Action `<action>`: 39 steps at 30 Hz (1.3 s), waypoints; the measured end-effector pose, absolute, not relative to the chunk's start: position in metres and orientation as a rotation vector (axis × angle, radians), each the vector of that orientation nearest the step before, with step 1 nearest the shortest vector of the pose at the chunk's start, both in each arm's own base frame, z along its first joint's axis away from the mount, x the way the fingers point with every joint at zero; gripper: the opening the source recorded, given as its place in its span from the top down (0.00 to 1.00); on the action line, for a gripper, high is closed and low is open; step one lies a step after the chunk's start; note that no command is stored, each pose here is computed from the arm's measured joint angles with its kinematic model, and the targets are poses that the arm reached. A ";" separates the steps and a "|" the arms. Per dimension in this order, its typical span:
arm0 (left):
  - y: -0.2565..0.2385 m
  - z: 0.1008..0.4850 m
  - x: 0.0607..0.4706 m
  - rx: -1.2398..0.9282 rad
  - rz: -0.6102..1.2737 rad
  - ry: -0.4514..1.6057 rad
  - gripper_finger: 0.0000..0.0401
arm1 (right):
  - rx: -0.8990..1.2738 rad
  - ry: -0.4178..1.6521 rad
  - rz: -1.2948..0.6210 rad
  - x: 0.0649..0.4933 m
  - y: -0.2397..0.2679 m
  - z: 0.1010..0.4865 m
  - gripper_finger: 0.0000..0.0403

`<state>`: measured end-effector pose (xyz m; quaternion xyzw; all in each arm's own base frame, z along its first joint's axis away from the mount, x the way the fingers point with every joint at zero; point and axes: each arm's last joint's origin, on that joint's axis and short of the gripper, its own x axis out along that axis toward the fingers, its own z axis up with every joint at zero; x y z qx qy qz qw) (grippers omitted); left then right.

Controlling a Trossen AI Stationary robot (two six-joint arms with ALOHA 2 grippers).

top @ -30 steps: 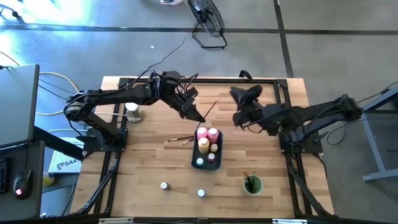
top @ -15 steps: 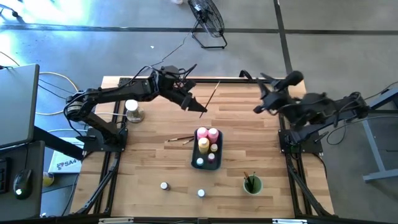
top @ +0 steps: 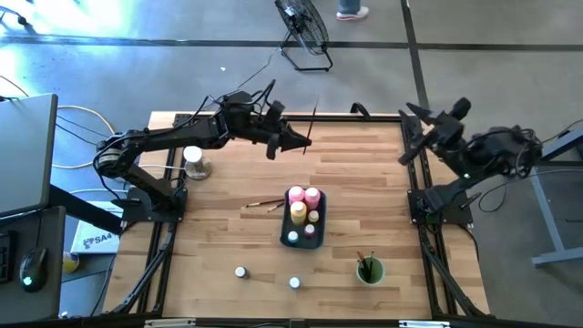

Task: Pick & Place Paint Supplies
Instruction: Put the black and gold paint brush into the green cup

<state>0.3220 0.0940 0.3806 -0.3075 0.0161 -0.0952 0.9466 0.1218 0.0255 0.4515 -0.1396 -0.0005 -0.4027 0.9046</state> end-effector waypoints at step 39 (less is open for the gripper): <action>0.038 0.382 0.337 -0.196 0.052 -0.047 1.00 | 0.116 0.030 -0.322 0.142 0.057 0.417 0.76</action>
